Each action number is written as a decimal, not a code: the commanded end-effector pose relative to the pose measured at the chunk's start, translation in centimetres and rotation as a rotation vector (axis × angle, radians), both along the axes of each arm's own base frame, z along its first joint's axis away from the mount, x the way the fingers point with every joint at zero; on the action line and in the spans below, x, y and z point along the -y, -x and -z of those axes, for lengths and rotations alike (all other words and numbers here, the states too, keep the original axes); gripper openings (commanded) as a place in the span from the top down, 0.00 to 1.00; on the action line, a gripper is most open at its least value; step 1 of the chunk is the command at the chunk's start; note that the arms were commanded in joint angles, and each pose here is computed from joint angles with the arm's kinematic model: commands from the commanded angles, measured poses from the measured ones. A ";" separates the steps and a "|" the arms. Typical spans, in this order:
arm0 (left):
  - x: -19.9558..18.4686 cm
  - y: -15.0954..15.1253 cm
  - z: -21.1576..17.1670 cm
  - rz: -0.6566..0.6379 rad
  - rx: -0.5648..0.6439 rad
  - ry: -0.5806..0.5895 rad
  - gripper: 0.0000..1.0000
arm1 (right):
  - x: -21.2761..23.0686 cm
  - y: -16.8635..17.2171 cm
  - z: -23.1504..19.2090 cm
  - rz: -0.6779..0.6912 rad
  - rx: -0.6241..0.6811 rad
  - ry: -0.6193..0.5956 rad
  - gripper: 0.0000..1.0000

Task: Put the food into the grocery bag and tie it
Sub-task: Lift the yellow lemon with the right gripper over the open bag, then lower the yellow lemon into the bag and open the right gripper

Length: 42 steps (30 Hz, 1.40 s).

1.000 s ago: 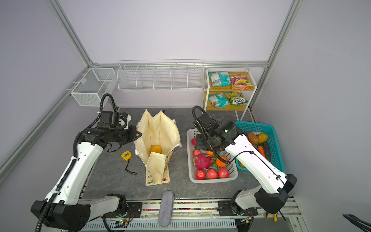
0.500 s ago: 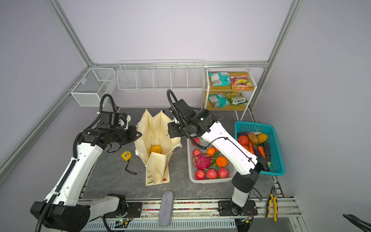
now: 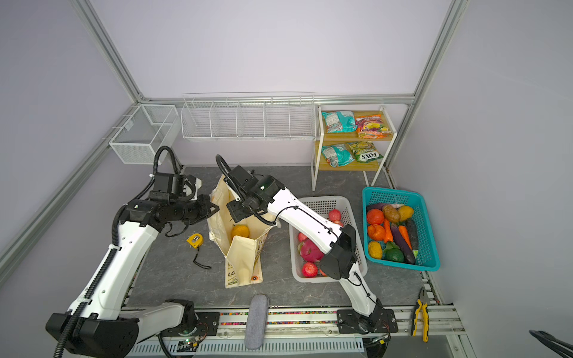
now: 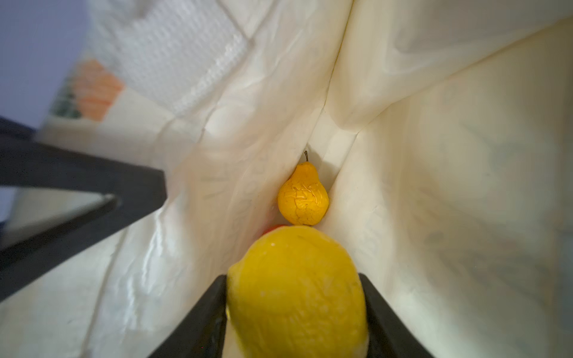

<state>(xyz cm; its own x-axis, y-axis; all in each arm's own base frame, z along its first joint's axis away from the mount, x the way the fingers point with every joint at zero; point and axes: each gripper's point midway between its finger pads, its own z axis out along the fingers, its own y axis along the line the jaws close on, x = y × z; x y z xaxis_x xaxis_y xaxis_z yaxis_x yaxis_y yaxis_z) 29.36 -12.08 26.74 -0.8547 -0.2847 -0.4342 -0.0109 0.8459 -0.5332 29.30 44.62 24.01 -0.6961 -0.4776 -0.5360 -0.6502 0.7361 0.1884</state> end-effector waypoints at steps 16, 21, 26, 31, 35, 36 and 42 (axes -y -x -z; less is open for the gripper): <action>0.4 0.9 -0.7 0.018 0.005 0.020 1.00 | -2.5 0.7 9.7 -0.059 -0.133 0.104 0.53; 0.2 0.7 -1.2 0.007 0.027 0.016 1.00 | -2.0 1.0 12.4 -0.060 -0.162 0.148 0.53; 0.2 0.4 -1.5 0.003 0.038 0.014 1.00 | -1.8 1.1 14.8 -0.051 -0.187 0.180 0.53; 0.0 0.3 -1.6 -0.008 0.045 0.010 1.00 | -1.3 1.2 17.2 -0.035 -0.210 0.224 0.51; -0.3 0.4 -1.8 -0.020 0.052 -0.001 1.00 | -0.2 1.2 18.8 -0.005 -0.222 0.261 0.47; -0.4 0.4 -1.8 -0.023 0.053 -0.002 1.00 | 0.2 1.2 19.1 0.005 -0.223 0.273 0.46; -0.4 0.6 -1.8 -0.024 0.051 0.001 1.00 | 0.8 0.3 18.8 0.046 -0.181 0.271 0.37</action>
